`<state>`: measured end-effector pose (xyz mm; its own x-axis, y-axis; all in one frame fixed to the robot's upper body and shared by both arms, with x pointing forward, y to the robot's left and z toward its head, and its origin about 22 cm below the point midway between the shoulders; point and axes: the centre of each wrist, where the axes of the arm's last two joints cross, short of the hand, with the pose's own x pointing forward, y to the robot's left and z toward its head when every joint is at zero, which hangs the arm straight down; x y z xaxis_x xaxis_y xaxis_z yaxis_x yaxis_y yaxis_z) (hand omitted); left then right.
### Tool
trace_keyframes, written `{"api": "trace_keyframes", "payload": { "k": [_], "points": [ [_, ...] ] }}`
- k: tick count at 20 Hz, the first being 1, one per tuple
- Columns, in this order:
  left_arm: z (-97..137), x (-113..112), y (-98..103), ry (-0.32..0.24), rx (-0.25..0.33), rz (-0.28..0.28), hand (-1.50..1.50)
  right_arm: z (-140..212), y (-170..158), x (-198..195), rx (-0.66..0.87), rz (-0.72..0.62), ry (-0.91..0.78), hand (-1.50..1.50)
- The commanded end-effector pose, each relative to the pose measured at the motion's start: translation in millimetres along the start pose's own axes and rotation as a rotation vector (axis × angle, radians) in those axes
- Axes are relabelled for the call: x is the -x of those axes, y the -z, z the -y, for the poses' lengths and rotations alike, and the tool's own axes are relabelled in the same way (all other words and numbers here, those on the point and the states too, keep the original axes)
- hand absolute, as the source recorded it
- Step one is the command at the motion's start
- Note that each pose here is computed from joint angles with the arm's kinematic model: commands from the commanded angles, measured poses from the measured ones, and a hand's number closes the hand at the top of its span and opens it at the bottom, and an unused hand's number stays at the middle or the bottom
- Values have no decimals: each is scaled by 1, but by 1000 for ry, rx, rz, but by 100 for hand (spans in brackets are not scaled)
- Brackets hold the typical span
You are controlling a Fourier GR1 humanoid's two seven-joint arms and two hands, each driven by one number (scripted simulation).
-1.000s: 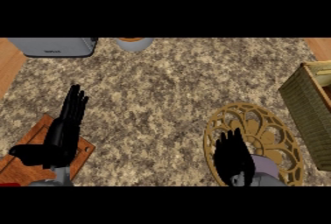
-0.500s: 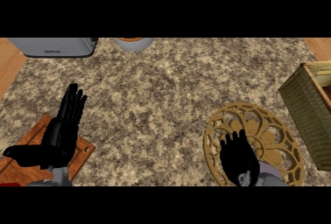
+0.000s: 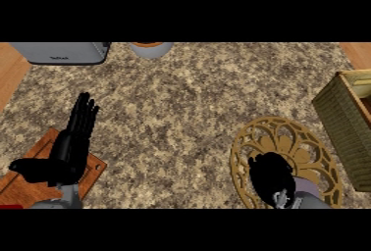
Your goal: Pick the eggplant from the placemat and place it in the basket
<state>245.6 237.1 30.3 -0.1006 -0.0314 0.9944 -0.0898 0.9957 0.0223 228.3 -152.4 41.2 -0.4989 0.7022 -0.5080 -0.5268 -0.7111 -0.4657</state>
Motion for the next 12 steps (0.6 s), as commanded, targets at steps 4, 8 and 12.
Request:
{"api": "trace_keyframes", "payload": {
  "k": [4, 8, 12],
  "points": [
    [7, -2, -7, 12, 2, -3, 0, -13, 25, -14, -44, 32, -88, 150],
    [2, -1, -3, 5, -21, 19, 0, 1, 42, 58, -36, -275, 325, 150],
    [-5, 4, -6, 0, -67, -3, 0, 11, 33, 134, 74, -602, 665, 150]
  ]
}}
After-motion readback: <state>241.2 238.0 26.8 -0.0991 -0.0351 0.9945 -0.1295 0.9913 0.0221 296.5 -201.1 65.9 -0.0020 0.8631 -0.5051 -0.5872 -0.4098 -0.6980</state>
